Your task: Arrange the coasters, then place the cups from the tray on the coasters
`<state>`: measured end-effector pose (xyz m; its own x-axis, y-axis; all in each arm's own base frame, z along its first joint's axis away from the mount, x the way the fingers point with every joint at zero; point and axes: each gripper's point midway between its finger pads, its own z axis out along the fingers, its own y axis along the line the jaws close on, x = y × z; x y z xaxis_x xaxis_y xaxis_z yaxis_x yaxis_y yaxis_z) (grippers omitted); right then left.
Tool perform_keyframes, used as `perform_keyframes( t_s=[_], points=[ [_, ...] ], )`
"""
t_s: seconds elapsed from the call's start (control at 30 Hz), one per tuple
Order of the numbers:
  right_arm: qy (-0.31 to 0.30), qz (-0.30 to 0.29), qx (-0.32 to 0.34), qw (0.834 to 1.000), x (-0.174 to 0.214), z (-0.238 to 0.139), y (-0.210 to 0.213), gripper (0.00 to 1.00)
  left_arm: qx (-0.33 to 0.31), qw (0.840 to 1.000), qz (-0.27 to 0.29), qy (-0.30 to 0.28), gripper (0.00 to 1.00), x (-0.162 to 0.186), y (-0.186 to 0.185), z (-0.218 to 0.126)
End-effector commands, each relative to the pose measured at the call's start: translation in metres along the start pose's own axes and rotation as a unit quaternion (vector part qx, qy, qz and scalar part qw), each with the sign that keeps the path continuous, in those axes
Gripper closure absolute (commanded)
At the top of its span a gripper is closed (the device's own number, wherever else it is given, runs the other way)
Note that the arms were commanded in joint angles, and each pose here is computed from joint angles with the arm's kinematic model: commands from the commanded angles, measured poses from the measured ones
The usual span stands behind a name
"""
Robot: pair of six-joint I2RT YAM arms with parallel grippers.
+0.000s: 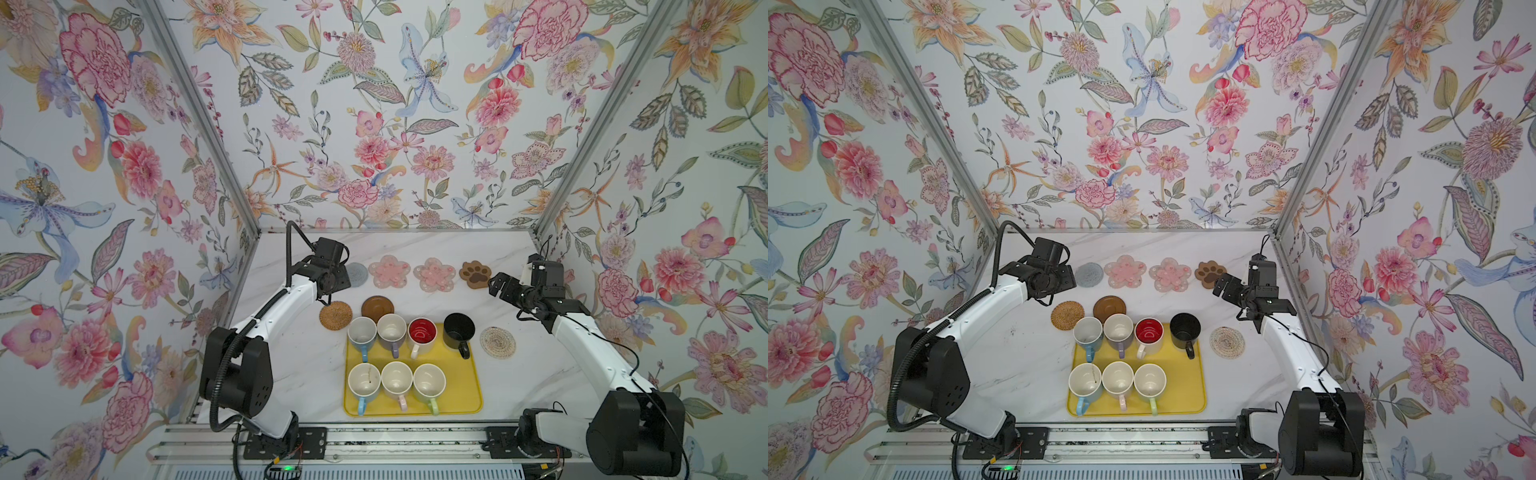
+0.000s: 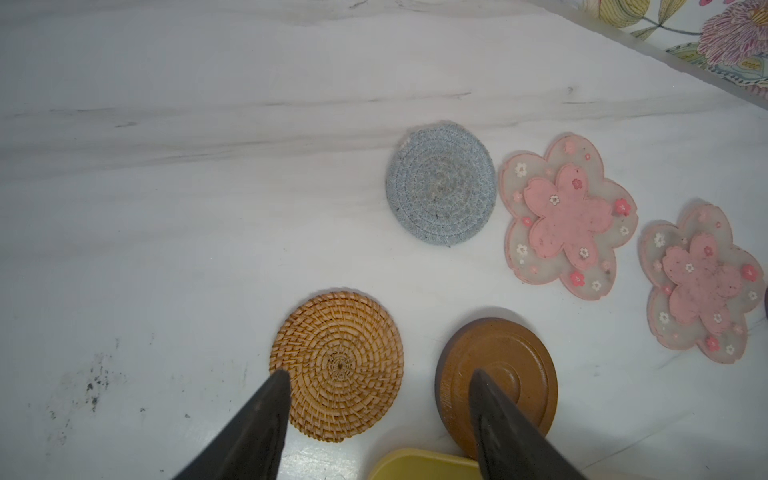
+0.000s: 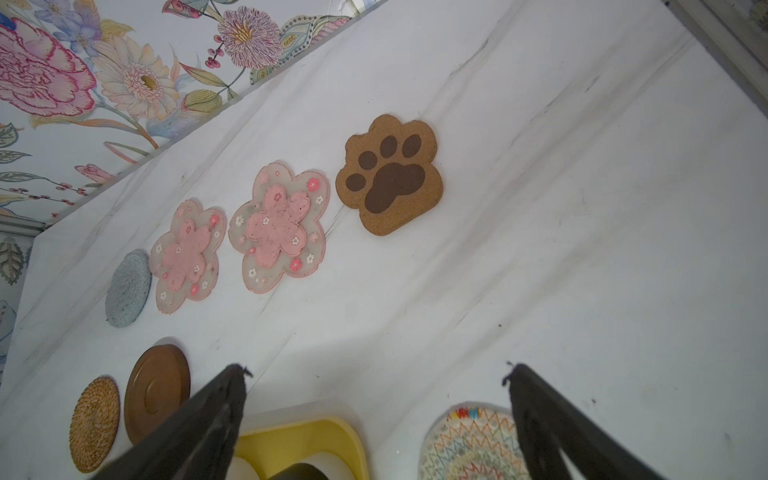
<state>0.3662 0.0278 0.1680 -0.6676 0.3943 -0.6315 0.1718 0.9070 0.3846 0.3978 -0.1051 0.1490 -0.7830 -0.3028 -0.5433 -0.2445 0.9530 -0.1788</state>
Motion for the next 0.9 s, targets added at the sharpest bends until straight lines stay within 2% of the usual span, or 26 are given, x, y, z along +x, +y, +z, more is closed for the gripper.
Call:
perform_keyframes(
  t_s=[0.0,0.3,0.47,0.87],
  points=[
    [0.016,0.003,0.012,1.0,0.004,0.0,-0.002,0.01,0.031,0.999,-0.013,0.024,0.31,0.013,-0.01,0.013],
    [0.017,0.01,0.021,1.0,0.008,-0.002,-0.008,0.01,0.033,0.997,0.025,0.065,0.32,0.036,-0.041,0.039],
    [0.016,0.012,0.021,1.0,0.009,-0.003,-0.01,0.01,0.045,0.995,0.028,0.085,0.33,0.048,-0.059,0.055],
    [0.006,0.013,0.02,1.0,0.009,-0.011,-0.015,0.01,0.025,0.993,0.045,0.107,0.35,0.068,-0.078,0.083]
  ],
)
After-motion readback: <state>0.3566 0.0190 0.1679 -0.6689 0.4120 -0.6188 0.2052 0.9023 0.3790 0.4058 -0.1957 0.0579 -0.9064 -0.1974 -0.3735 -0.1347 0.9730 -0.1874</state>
